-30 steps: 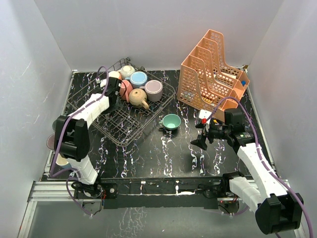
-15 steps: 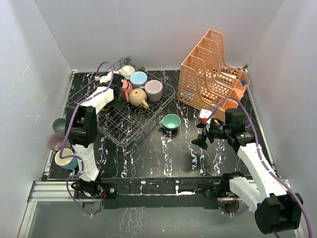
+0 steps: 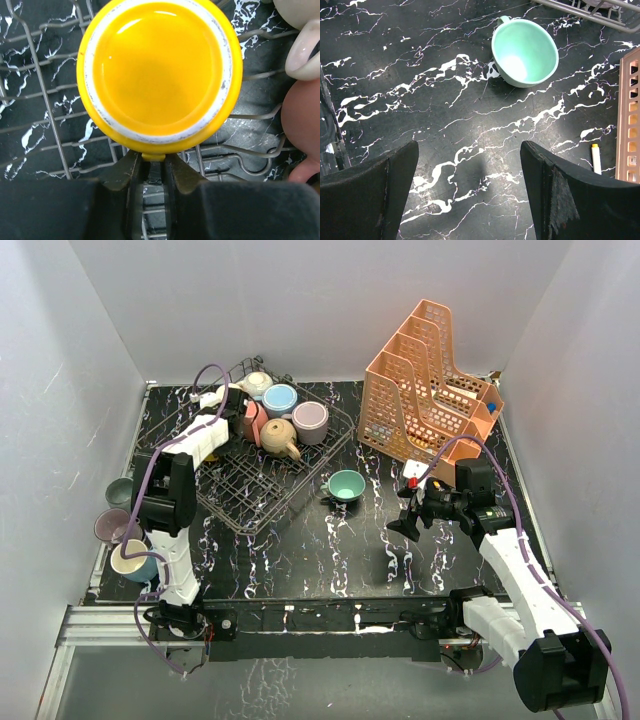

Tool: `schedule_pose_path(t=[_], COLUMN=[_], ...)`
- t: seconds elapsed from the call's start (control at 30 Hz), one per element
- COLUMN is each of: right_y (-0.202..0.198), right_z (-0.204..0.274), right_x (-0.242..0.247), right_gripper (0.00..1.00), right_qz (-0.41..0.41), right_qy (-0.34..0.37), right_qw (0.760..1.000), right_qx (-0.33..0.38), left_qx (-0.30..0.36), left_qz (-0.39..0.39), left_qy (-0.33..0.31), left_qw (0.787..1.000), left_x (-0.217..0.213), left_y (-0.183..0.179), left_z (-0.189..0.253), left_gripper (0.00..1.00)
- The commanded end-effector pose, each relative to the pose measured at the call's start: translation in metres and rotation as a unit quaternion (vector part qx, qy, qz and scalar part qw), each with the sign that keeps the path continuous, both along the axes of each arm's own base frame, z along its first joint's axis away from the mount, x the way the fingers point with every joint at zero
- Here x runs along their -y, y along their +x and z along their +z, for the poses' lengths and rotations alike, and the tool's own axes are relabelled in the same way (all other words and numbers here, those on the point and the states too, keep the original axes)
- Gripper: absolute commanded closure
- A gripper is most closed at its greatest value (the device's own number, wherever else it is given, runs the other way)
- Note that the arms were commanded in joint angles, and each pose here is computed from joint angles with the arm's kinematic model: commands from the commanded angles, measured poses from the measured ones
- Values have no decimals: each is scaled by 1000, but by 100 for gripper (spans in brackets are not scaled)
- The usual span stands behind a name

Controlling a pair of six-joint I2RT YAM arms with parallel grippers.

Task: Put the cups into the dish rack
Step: Move the cup to the dish rack.

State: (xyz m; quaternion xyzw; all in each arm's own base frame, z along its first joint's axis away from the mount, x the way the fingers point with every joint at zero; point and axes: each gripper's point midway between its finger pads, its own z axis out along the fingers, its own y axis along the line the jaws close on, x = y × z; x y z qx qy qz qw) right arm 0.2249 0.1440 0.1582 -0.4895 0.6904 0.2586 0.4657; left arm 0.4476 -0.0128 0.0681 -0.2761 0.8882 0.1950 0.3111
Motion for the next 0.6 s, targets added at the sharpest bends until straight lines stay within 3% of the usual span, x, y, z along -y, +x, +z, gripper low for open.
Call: schedule_pose_path(t=[0.0,0.07,0.57], right_y=[10,10,11], right_z=[10,10,11], right_x=[0,0,1], right_gripper=[15,15,15], right_qz=[0,0,-2], right_qy=[4,4,4], right_qw=[999,999,999], right_qx=[34,34,36], left_qx=[55,66,150], left_qz=[3,-2,-8], left_qy=[5,9,57], left_qw=[998,998,987], left_x=[-11,-13,-52], left_y=[15,18,57], left_z=[34,42,100], left_gripper=[96,100,100])
